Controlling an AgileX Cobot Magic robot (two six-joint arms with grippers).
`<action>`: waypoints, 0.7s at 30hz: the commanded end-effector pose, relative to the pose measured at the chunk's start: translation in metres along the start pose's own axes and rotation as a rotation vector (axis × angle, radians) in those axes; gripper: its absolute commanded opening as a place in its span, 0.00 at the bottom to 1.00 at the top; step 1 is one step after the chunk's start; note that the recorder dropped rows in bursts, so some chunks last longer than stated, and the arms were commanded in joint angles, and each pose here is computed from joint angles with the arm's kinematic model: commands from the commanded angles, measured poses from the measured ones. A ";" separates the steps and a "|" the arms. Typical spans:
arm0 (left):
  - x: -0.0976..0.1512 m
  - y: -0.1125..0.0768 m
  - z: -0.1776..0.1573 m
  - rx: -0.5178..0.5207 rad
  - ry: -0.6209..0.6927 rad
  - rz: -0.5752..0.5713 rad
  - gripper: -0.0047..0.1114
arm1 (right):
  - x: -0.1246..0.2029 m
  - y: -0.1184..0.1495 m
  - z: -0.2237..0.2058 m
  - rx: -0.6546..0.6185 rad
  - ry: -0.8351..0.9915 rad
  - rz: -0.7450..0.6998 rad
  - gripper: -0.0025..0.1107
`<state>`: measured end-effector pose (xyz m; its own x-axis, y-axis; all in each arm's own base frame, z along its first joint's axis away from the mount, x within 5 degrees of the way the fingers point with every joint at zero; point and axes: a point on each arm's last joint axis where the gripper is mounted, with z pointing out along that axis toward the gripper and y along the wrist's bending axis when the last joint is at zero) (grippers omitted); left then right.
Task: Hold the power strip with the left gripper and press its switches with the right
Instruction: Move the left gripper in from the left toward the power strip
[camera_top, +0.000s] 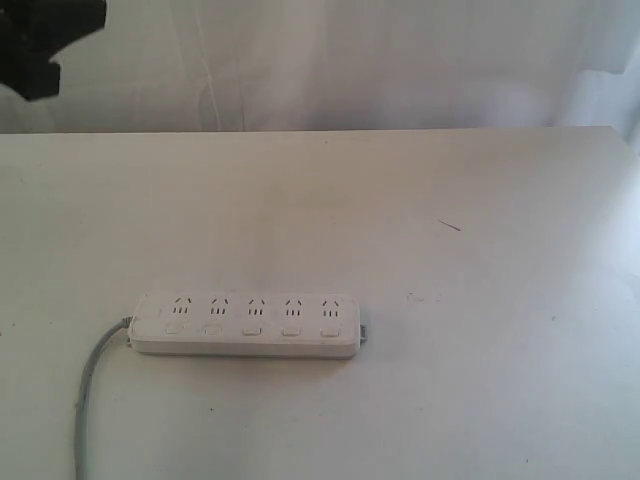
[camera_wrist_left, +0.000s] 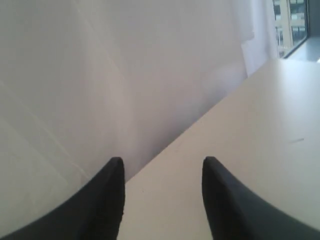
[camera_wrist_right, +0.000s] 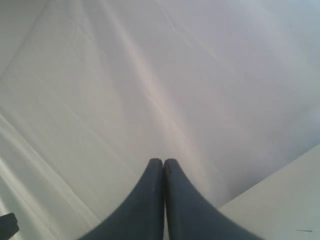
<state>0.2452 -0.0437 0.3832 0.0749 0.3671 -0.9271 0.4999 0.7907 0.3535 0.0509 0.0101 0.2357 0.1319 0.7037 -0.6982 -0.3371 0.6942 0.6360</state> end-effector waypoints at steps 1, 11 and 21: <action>0.025 -0.007 0.000 0.001 0.076 0.114 0.50 | 0.000 0.001 -0.001 -0.010 0.002 -0.025 0.02; 0.073 -0.014 -0.003 -0.080 0.261 0.139 0.69 | 0.001 0.000 -0.001 -0.004 0.007 -0.025 0.02; 0.081 -0.037 0.006 0.012 0.270 0.080 0.71 | 0.002 -0.002 -0.001 0.018 0.022 -0.025 0.02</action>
<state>0.2388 -0.0414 0.2991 -0.0904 0.5769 -0.8118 0.4961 0.7329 0.4656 0.0515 0.0102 0.2340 0.1239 0.6895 -0.7136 -0.3229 0.7080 0.6281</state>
